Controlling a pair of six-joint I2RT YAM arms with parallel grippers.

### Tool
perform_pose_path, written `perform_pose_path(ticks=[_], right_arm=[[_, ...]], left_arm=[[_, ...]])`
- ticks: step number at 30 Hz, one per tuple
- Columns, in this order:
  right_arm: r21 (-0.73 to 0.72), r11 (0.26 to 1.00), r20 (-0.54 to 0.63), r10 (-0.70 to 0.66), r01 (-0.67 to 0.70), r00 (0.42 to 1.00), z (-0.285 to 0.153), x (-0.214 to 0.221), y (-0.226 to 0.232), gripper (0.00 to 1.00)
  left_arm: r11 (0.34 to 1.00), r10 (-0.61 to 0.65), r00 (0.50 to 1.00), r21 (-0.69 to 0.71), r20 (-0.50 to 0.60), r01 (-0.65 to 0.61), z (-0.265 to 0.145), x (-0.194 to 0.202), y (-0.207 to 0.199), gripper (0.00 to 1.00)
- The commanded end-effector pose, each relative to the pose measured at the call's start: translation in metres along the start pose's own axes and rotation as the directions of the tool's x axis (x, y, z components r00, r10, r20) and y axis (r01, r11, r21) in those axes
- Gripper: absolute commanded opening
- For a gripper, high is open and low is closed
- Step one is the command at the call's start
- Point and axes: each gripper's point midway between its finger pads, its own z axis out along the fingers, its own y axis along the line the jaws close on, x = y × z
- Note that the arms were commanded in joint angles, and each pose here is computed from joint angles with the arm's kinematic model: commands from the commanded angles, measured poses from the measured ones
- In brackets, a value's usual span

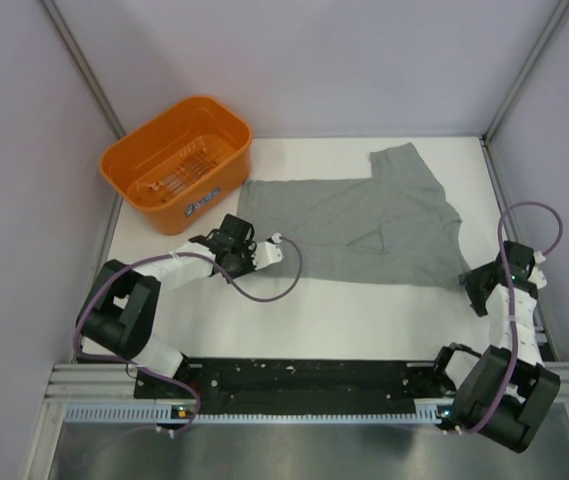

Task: Fold and stack the t-shirts
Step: Fold the flattened tshirt in 1/3 of the way

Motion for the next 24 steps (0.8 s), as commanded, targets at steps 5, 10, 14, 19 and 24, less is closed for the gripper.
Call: perform_pose_path(ticks=[5,10,14,19,24], right_arm=[[0.020,0.988,0.079,0.149,-0.151,0.986,0.021,-0.018,0.004,0.50],[0.011,0.988,0.040,0.153,-0.154,0.987,0.040,-0.013,0.010,0.38],[-0.014,0.990,-0.013,0.141,-0.141,0.990,0.046,-0.007,0.018,0.34],[-0.007,0.991,-0.003,0.134,-0.134,0.991,0.048,-0.009,0.016,0.01],[-0.031,0.990,0.031,0.138,-0.137,0.990,0.042,-0.029,0.020,0.00]], left_arm=[[0.999,-0.021,1.000,0.042,-0.006,0.021,-0.005,0.002,-0.013,0.00],[0.999,-0.018,1.000,0.047,-0.020,0.019,-0.003,0.008,-0.018,0.00],[0.999,-0.023,0.999,0.047,-0.027,0.024,-0.004,0.009,-0.018,0.00],[0.999,-0.033,0.999,0.041,-0.024,0.034,-0.006,0.007,-0.016,0.00],[0.999,-0.027,0.998,0.039,-0.059,0.029,-0.010,0.015,-0.018,0.00]])
